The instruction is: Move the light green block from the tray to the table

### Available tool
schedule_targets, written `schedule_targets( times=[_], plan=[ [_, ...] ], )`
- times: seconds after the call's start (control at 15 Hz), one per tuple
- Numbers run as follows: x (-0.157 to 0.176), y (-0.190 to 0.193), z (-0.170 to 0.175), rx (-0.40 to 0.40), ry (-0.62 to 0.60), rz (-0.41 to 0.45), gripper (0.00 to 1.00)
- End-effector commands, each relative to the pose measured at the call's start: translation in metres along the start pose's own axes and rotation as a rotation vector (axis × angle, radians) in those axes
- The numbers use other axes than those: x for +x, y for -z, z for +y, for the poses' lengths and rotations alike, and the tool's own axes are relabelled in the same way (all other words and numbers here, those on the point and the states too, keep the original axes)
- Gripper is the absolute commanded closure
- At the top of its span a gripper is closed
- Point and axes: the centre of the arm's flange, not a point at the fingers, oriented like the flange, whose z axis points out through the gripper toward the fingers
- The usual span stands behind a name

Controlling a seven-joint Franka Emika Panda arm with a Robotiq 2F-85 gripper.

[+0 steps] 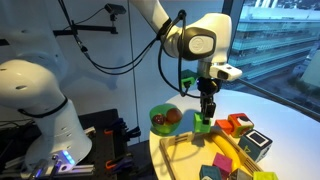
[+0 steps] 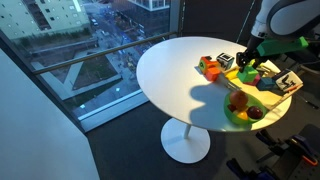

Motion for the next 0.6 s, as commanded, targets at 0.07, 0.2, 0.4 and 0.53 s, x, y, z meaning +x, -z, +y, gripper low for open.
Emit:
schedule_targets(
  times=[0.07,0.2,0.4,0.53],
  plan=[
    [0.011,-0.004,-0.038,-0.054,-0.005,0.007,0.71],
    [0.009,-0.008,-0.052,-0.07,-0.001,0.007,0.71],
    [0.006,-0.014,-0.067,-0.092,0.007,0.007,0.71],
    [0.003,-0.017,-0.072,-0.108,0.023,0.006,0.34]
  ],
)
